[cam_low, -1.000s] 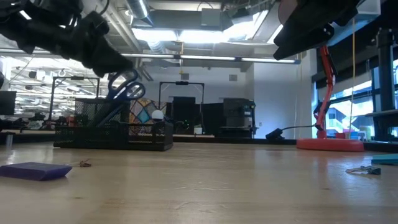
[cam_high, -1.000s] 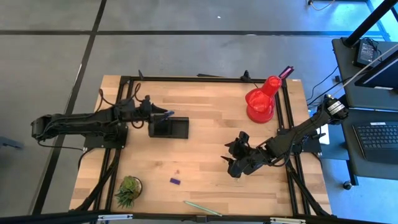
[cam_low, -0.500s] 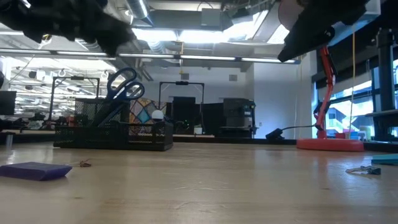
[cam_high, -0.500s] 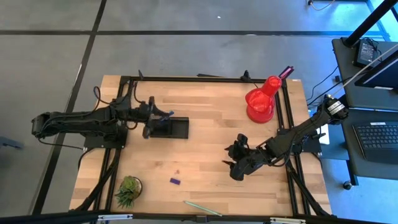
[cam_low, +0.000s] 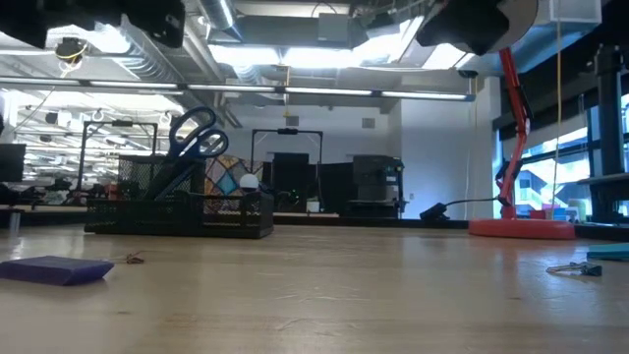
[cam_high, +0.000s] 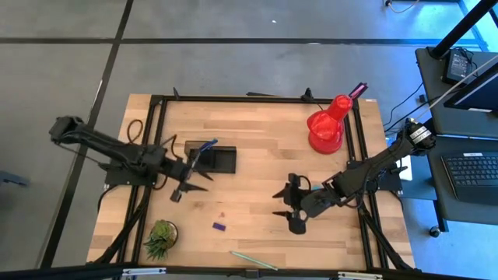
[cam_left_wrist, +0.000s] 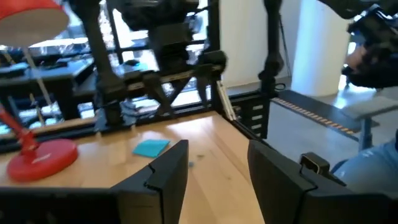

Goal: Pick and place office supplies into organizer
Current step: Put the blue pencil into the black desk organizer

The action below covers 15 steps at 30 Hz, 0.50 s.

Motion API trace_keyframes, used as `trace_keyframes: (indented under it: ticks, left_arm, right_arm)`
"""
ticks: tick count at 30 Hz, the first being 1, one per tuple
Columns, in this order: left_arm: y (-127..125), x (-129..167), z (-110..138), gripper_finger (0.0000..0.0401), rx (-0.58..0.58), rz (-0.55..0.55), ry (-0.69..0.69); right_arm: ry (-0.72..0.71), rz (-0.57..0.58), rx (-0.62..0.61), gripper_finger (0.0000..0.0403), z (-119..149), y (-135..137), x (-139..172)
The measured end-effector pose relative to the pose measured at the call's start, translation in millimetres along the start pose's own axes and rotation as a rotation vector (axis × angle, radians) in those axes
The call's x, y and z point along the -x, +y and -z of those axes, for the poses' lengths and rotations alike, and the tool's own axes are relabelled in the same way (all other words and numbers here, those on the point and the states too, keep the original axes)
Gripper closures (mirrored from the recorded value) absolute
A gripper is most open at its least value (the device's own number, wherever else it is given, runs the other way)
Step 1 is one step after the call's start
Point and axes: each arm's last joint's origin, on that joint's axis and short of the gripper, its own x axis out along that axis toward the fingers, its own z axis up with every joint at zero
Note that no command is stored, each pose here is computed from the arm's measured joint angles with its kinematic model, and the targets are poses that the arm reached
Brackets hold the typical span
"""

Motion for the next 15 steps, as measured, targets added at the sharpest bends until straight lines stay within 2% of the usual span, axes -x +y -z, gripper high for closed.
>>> trace_keyframes:
  ticks: [8, 15]
  left_arm:
    - [-22, -25, 16, 0.0242, -0.087, -0.002, 0.034]
    - [-27, -34, 31, 0.0242, -0.066, -0.091, 0.115]
  right_arm:
    - [0.011, -0.073, 0.046, 0.0143, 1, 24, -13]
    - [0.171, -0.035, 0.101, 0.0143, -13, 60, -33]
